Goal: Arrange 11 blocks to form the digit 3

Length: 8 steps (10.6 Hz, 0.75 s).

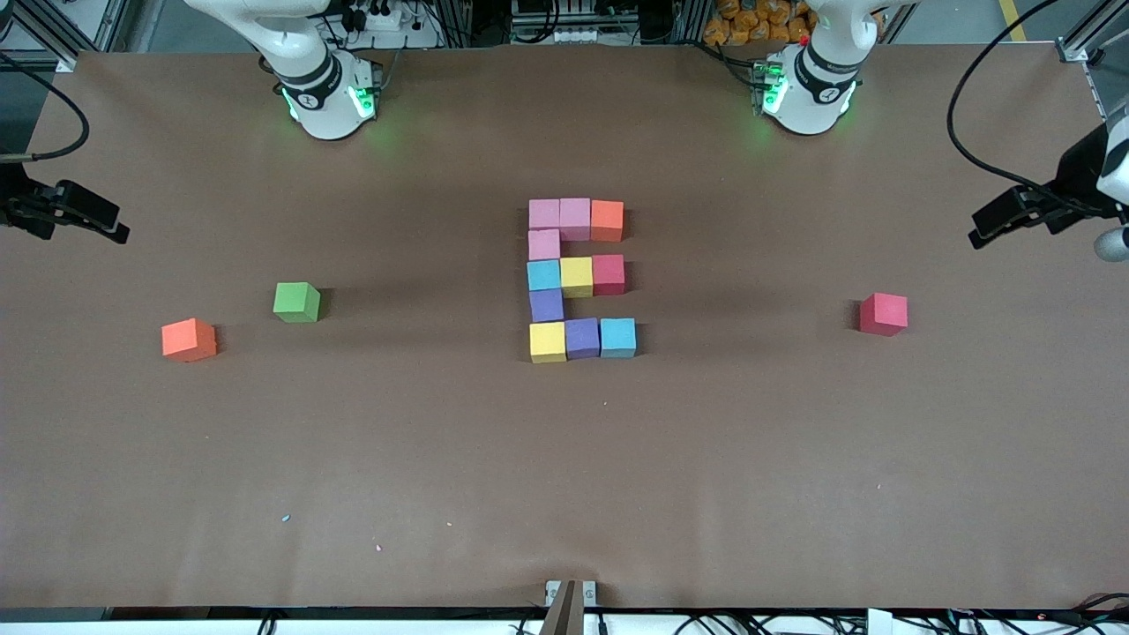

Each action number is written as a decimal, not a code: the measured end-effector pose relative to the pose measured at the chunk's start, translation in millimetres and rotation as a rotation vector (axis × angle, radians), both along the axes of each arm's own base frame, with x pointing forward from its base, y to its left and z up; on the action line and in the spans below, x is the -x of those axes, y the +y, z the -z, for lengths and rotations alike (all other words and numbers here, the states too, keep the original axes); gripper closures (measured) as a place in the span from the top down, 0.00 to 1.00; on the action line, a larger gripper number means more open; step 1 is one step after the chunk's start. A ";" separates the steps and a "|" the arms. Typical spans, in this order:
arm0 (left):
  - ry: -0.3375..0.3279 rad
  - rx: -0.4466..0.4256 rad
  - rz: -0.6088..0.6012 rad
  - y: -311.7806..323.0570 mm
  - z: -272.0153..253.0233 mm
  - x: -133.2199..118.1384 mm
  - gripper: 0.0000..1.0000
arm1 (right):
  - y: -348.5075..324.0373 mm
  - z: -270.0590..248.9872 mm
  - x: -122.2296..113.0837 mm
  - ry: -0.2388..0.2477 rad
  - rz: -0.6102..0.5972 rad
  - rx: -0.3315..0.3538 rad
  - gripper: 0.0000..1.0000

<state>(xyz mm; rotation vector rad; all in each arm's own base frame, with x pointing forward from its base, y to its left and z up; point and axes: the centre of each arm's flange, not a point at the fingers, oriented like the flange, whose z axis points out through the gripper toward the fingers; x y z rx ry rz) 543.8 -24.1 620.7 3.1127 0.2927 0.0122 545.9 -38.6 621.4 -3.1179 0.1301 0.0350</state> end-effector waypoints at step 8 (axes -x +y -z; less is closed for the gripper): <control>-0.008 -0.015 0.097 -19.2 -0.9 4.3 1.00 | 0.0 -0.1 -0.1 -0.001 0.000 0.000 1.00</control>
